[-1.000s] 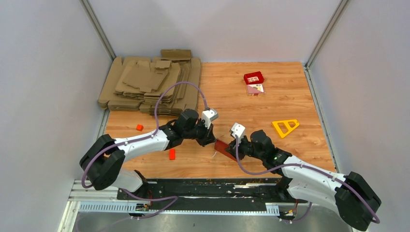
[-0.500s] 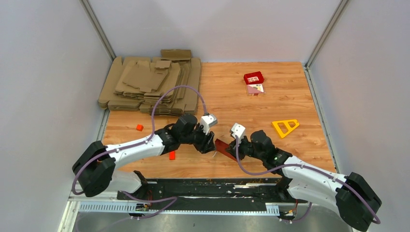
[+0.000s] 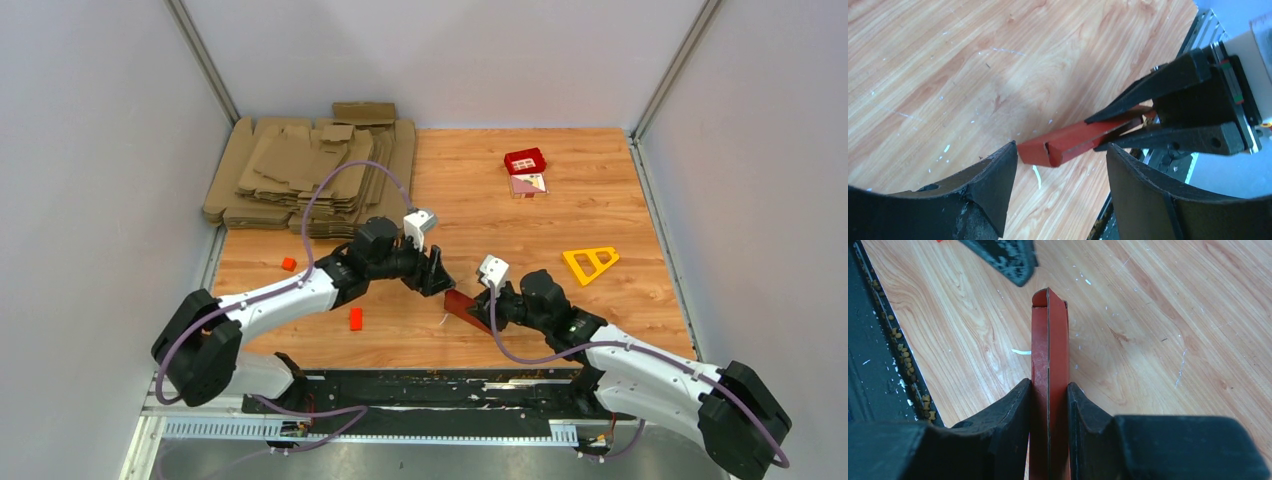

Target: Fold the paper box

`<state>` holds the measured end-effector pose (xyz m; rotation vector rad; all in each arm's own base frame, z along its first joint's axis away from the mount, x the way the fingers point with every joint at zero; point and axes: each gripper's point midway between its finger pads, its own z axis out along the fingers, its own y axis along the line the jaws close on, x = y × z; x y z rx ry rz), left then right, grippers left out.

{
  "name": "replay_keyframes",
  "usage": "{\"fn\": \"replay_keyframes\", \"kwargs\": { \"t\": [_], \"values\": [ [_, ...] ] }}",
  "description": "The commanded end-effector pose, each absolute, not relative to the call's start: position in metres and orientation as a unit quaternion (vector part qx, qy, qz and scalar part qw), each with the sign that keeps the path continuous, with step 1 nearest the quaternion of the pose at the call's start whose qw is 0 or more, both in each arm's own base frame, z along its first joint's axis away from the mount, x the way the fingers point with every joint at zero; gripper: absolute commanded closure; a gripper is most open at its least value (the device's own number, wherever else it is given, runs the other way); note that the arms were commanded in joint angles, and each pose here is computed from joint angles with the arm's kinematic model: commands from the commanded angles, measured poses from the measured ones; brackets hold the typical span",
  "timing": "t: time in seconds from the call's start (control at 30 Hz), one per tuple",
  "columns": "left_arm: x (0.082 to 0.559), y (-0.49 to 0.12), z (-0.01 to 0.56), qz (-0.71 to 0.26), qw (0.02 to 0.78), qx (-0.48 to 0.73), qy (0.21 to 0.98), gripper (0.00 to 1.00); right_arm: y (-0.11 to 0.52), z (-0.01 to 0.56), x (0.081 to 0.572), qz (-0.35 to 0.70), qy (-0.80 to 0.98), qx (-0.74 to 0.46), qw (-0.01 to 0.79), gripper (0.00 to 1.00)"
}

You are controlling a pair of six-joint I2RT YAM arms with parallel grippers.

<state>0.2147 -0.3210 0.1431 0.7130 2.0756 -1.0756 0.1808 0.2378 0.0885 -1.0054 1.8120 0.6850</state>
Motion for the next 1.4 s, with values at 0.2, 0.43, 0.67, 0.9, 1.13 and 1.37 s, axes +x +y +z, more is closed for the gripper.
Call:
{"fn": "replay_keyframes", "kwargs": {
  "t": [0.2, 0.43, 0.67, 0.9, 1.13, 1.37],
  "values": [
    [0.236, -0.344, 0.138, -0.426, 0.335, 0.247, 0.803, 0.34, 0.244, 0.103, 0.184, 0.287, 0.721, -0.411, 0.478, 0.76],
    [0.231, -0.341, 0.117, -0.423, 0.317, 0.242, 0.814, 0.54, 0.244, 0.101, 0.185, 0.285, 0.723, -0.410, 0.477, 0.76],
    [0.218, -0.332, 0.106, -0.433, 0.315, 0.237, 0.810, 0.57, 0.243, 0.098, 0.186, 0.280, 0.730, -0.406, 0.473, 0.76],
    [0.210, -0.321, 0.097, -0.431, 0.343, 0.244, 0.798, 0.49, 0.245, 0.095, 0.189, 0.278, 0.738, -0.401, 0.465, 0.76],
    [0.212, -0.319, 0.104, -0.421, 0.367, 0.249, 0.792, 0.34, 0.246, 0.093, 0.189, 0.277, 0.741, -0.401, 0.461, 0.75],
    [0.216, -0.323, 0.142, -0.440, 0.389, 0.233, 0.775, 0.27, 0.246, 0.094, 0.188, 0.278, 0.741, -0.403, 0.460, 0.75]
  ]
}}
